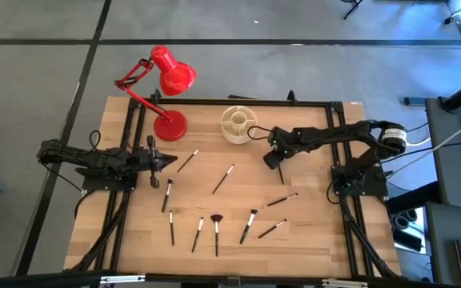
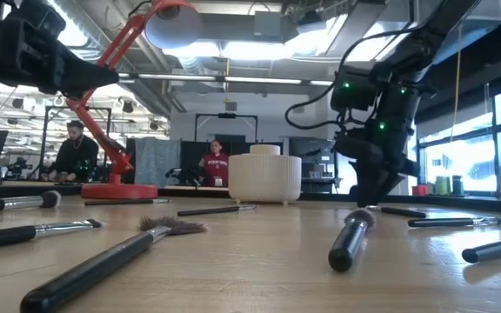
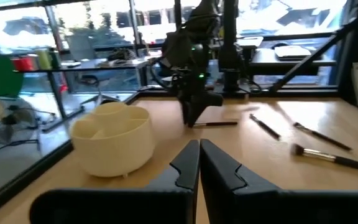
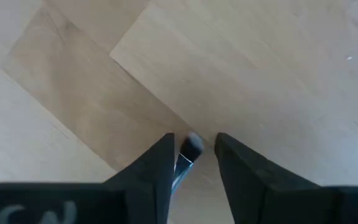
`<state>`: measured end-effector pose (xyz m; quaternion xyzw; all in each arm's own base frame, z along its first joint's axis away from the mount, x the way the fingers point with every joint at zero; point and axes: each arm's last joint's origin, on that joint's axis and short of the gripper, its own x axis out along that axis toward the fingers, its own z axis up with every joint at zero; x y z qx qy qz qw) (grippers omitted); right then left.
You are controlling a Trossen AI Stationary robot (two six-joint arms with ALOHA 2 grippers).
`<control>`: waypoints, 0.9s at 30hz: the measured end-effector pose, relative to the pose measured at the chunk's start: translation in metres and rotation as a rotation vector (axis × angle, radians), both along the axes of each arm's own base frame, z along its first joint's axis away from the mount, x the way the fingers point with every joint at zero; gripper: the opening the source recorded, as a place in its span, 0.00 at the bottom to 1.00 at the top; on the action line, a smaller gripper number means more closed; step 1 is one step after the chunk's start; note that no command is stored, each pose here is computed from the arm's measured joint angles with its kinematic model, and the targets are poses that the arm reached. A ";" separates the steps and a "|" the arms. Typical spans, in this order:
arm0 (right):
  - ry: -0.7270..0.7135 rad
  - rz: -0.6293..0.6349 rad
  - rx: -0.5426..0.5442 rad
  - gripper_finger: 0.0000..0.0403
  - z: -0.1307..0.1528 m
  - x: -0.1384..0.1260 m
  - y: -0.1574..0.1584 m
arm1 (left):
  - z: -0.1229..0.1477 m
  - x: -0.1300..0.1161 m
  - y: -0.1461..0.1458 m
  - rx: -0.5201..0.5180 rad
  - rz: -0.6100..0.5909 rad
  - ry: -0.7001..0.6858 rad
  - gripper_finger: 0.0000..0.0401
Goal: Put items in baskets/containers
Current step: Put the black eyeshadow brush into the white organizer
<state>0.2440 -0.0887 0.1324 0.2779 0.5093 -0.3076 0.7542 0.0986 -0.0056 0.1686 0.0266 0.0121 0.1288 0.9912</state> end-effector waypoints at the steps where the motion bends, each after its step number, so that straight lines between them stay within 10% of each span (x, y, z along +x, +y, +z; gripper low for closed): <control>1: -0.002 0.008 0.013 0.27 0.000 0.000 0.000 | 0.000 0.000 0.000 0.002 0.017 0.000 0.02; 8: -0.002 0.056 0.008 0.03 -0.001 0.000 0.000 | 0.000 0.000 0.001 -0.007 0.039 -0.005 0.03; 18: -0.164 0.118 -0.115 0.01 0.027 0.003 -0.004 | 0.009 -0.001 0.001 0.047 0.041 -0.074 0.03; 27: -0.523 0.059 -0.700 0.01 0.123 -0.005 -0.025 | 0.017 -0.003 0.005 0.071 0.180 -0.139 0.02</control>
